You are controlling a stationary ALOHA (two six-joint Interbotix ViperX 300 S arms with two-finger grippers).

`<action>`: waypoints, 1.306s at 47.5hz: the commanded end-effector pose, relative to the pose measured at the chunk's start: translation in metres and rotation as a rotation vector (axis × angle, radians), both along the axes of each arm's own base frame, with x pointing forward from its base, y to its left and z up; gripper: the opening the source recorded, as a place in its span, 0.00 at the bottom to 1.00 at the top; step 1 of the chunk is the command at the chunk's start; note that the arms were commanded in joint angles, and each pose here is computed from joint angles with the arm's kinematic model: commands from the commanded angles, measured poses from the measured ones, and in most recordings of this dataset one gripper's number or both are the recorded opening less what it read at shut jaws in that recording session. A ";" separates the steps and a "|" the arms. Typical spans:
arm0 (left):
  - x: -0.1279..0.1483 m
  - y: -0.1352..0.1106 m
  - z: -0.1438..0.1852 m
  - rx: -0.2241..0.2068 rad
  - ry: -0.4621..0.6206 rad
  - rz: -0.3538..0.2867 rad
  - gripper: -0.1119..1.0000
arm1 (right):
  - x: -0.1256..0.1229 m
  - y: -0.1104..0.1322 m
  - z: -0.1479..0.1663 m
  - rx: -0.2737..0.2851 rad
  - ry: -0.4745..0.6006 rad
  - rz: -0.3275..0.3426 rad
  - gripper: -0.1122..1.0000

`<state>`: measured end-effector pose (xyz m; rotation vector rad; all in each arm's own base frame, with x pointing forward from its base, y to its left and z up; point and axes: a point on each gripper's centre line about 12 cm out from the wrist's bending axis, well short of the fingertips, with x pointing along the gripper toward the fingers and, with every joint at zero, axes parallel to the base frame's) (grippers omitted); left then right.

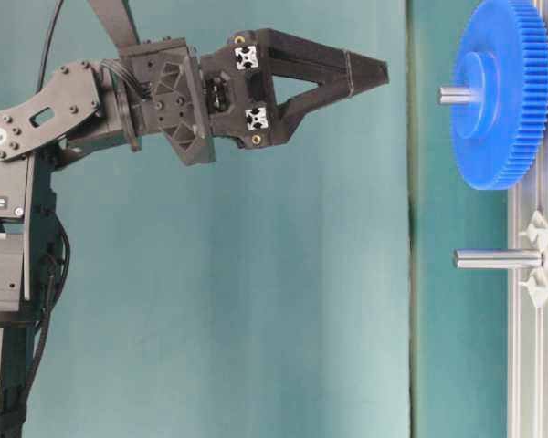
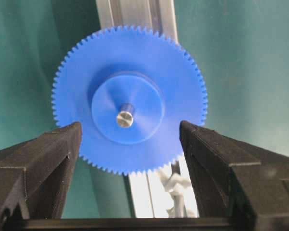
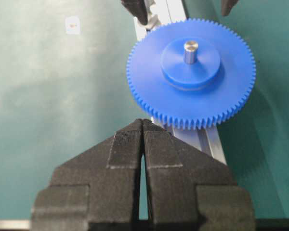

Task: Find the location of the shaft and insert the large gear.
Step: 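Raise the open left gripper away from the seated gear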

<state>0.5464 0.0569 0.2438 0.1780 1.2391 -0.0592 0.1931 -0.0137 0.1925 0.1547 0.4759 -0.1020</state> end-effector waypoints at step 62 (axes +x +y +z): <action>0.000 -0.005 0.025 0.007 -0.049 -0.007 0.80 | 0.002 0.000 0.002 0.009 -0.008 -0.007 0.09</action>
